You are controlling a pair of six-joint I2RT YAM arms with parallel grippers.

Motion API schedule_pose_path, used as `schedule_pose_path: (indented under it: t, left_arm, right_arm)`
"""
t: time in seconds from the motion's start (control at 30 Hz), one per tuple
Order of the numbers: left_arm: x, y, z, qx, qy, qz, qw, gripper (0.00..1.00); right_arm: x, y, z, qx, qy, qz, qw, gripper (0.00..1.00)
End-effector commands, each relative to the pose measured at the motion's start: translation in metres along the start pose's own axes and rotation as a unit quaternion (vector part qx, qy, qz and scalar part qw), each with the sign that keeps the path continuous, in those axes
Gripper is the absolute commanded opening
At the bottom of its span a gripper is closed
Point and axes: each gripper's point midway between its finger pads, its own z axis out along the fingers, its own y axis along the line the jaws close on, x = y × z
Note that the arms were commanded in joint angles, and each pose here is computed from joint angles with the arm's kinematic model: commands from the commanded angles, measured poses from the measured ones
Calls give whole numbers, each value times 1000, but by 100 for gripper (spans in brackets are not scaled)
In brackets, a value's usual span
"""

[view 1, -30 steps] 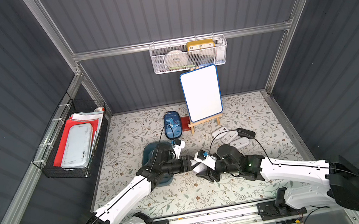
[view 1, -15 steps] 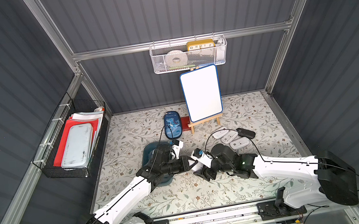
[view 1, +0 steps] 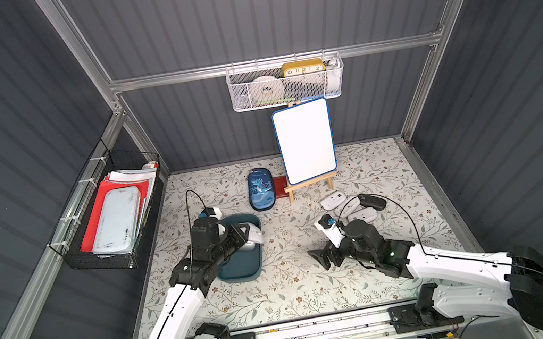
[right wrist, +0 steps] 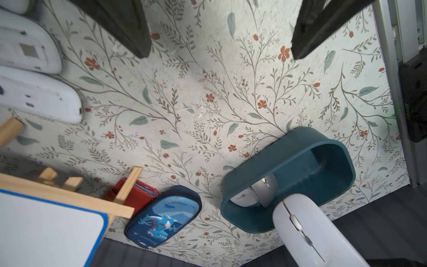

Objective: Put the mouse in the storage box
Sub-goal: Pick up the mouse from the center of the board, then place the mouse in the storage box.

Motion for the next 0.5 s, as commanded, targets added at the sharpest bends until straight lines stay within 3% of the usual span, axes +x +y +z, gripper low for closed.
schedule_pose_path:
  t: [0.0,0.17,0.47]
  left_arm:
    - [-7,20,-2,-51,-17,-24,998,0]
    - [8,61,17,-124,-4,-64,990,0]
    - [33,65,55,-54,23,-42,997,0]
  right_arm:
    - [5,-9,-8,8,-17,24,1000,99]
    - [13,-22,-17,26,-24,31,999,99]
    - [24,-34,-23,48,-23,43,998,99]
